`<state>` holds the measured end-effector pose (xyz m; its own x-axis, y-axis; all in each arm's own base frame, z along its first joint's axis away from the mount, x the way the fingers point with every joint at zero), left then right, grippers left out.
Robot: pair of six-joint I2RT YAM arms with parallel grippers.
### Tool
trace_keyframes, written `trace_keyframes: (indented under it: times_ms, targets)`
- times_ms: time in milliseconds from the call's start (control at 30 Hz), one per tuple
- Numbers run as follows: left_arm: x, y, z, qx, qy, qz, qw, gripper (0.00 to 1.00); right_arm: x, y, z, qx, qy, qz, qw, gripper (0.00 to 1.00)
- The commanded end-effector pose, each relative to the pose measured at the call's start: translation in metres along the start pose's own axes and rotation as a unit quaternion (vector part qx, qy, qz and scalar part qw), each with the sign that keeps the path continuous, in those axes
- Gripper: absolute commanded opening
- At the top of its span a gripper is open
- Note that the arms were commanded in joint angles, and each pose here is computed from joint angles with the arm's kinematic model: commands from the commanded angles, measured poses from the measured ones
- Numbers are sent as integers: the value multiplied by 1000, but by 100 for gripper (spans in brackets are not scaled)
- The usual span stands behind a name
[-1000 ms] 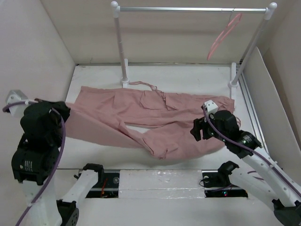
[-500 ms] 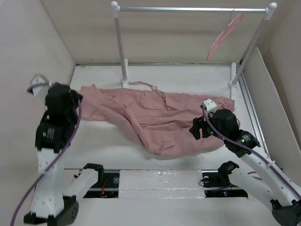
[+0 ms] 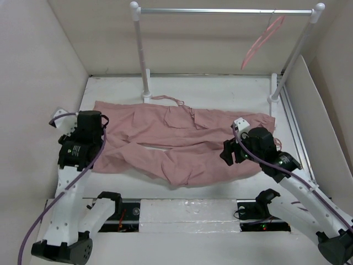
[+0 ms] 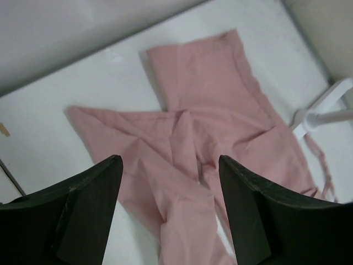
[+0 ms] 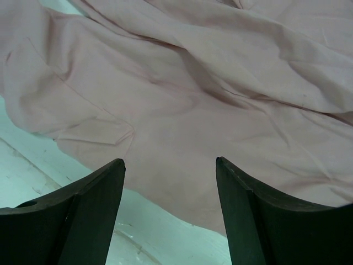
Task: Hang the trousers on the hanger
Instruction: Flatten out the trousers at the center of the board.
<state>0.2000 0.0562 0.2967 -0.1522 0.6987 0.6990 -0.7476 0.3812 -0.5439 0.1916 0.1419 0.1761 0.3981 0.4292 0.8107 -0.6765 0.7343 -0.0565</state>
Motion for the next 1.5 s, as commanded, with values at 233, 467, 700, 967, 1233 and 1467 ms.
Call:
trace_keyframes:
  times_ms: [233, 467, 700, 967, 1233, 1467]
  targets:
    - [-125, 47, -30, 74, 168, 101, 978, 72, 6, 13, -5, 52, -28, 26, 998, 72]
    - [-170, 51, -56, 103, 202, 128, 966, 87, 5, 19, -3, 77, -31, 55, 995, 81]
    - [-187, 49, -75, 121, 207, 80, 968, 24, -3, 18, 4, 69, -21, 57, 996, 82]
    - [-134, 39, -30, 66, 202, 56, 976, 0, -12, 4, 7, 14, 2, 33, 999, 81]
    - [-93, 64, 43, 13, 247, 43, 968, 0, 7, -17, 7, -34, 4, -17, 999, 68]
    - [-105, 70, 56, -13, 288, 48, 956, 27, 5, -44, 15, -63, 15, -54, 996, 84]
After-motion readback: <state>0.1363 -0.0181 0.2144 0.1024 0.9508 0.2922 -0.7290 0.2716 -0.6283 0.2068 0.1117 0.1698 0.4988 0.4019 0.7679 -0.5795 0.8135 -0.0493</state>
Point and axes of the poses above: each gripper's point midway between its finger pads, its own z axis back along the fingers, its own y axis along the line the jaws close on, x = y × z, the point moved 2 cm from there along z, back along the fingers, and after that the axes turned 15 degrees about z, right-handed, at the moved point
